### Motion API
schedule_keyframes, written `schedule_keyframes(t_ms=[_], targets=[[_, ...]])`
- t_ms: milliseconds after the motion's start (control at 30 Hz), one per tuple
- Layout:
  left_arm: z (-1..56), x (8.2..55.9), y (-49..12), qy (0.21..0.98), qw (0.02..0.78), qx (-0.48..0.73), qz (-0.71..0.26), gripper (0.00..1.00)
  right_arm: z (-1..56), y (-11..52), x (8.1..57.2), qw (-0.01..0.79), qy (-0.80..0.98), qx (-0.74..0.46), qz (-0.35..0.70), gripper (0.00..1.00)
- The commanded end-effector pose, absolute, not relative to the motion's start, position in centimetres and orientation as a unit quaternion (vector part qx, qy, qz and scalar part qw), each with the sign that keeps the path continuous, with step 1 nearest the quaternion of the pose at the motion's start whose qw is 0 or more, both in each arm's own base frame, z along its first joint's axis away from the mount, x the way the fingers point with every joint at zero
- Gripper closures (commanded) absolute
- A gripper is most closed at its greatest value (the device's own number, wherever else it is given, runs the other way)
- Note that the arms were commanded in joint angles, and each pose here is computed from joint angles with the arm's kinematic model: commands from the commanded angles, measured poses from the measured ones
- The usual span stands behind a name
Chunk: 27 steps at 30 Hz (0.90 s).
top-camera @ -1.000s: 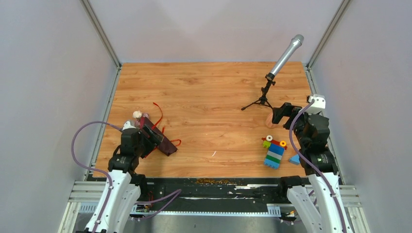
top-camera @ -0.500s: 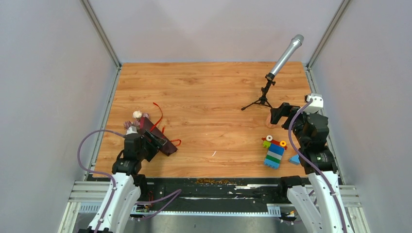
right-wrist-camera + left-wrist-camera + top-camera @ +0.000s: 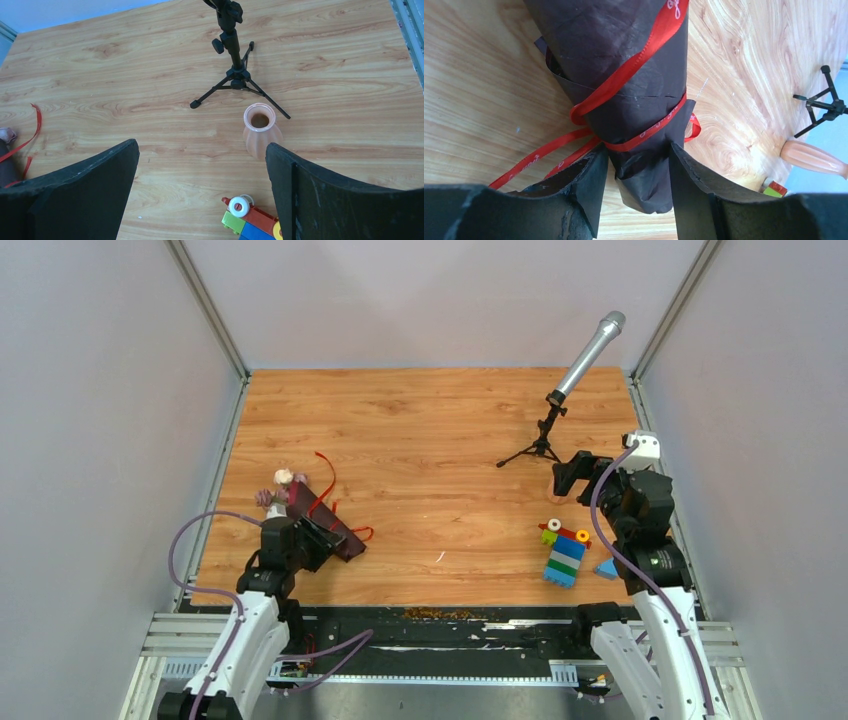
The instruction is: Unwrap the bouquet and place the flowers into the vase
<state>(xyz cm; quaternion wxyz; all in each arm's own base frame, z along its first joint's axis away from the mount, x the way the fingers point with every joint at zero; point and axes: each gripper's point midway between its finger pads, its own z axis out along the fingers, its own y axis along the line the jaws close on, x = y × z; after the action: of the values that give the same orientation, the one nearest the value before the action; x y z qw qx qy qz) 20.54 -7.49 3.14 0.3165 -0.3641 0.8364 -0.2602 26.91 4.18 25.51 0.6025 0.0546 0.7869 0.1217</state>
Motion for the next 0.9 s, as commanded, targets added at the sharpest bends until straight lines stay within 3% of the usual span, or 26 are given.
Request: schedule_keyframes(t_ms=[0, 167, 367, 667, 867], targets=[[3.5, 21.7, -7.8, 0.826, 0.339, -0.354, -0.279, 0.49, 26.9, 4.6, 27.4, 0.622, 0.771, 0.040, 0.131, 0.00], [6.3, 23.5, -8.9, 0.807, 0.388, -0.305, -0.324, 0.68, 27.2, 5.3, 27.3, 0.622, 0.769, 0.024, 0.144, 0.00], [12.8, 25.1, -11.1, 0.772, 0.462, -0.193, -0.392, 1.00, 27.7, 6.7, 27.1, 0.616, 0.768, -0.001, 0.176, 0.00], [25.3, 22.3, -15.6, 0.629, 0.550, 0.009, -0.549, 1.00, 29.2, 16.4, 25.1, 0.528, 0.720, -0.101, 0.439, 0.00], [29.3, 19.1, -16.9, 0.589, 0.553, 0.095, -0.582, 1.00, 29.8, 25.0, 23.0, 0.487, 0.698, -0.170, 0.498, 0.00]])
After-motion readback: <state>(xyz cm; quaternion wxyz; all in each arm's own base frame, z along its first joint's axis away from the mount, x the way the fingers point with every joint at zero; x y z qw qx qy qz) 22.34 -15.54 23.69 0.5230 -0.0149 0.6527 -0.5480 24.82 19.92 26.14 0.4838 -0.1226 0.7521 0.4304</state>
